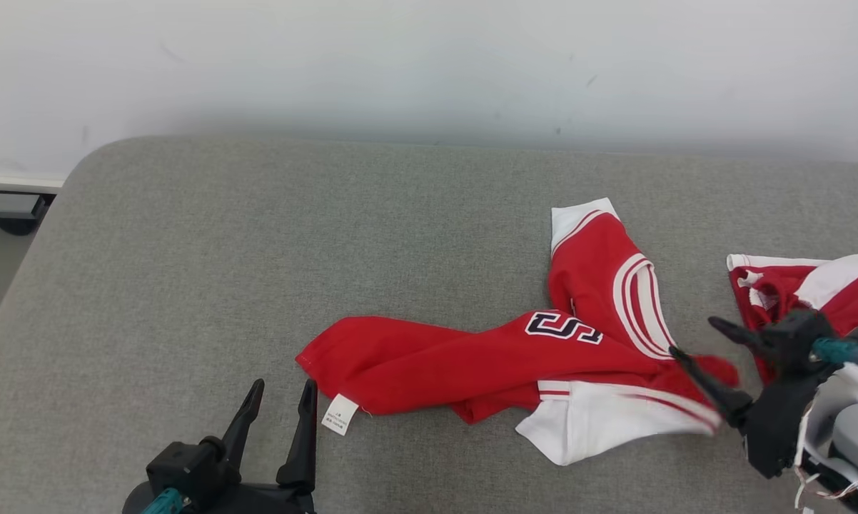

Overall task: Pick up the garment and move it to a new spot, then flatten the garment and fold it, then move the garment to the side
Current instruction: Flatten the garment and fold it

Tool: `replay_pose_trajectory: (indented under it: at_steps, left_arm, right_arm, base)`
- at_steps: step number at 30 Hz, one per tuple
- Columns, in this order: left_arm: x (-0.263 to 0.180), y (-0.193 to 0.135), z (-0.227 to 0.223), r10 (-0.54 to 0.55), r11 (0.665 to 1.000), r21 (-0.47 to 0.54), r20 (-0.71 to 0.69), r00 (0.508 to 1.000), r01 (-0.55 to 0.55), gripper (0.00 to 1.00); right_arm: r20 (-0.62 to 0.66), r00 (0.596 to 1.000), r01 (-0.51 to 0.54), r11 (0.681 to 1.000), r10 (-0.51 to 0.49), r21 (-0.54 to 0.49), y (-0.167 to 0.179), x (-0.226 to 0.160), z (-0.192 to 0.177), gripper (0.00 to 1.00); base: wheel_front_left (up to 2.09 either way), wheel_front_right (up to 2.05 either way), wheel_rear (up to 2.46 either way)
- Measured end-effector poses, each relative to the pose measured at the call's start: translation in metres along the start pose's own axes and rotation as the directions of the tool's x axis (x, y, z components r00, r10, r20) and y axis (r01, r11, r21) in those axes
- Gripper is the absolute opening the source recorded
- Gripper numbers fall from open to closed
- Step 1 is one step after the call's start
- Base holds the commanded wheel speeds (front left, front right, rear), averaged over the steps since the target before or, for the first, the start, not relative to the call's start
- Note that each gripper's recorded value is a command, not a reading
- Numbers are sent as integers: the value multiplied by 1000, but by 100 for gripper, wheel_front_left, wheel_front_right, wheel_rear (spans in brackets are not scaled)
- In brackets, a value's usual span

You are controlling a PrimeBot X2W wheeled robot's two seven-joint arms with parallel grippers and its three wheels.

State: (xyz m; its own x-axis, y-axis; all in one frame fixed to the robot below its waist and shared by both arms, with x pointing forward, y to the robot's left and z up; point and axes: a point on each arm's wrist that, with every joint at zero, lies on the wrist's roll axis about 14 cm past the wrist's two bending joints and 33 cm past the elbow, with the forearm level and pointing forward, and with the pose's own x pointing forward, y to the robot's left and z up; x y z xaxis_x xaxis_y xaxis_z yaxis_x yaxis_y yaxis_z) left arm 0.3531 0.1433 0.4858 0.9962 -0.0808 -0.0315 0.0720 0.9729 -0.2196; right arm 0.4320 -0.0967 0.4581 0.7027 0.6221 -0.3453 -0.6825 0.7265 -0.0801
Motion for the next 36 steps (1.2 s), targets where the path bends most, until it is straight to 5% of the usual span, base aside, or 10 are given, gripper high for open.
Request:
replay_pose_trajectory:
  at_steps: [8, 14, 22, 36]
  left_arm:
    - [2, -6, -1, -21, 1000, 0, -4, 1000, 21, 100]
    - [1, -11, -5, -34, 999, -8, -17, 999, 34, 100]
    - [2, -8, -9, -25, 1000, -8, -33, 999, 25, 100]
    - [7, -16, -9, -54, 999, -8, -35, 998, 53, 100]
  right_arm:
    - [85, 996, 0, 995, -9, 103, 6, -7, 25, 100]
    - [-89, 995, -17, 979, 35, 201, 37, -9, -25, 100]
    - [-292, 950, 20, 918, 105, 397, 70, -26, -76, 100]
    - [-406, 887, 36, 846, 218, 532, 98, -42, -91, 100]
  base:
    - [0, 0, 0]
    - [0, 0, 0]
    - [0, 0, 0]
    - [0, 0, 0]
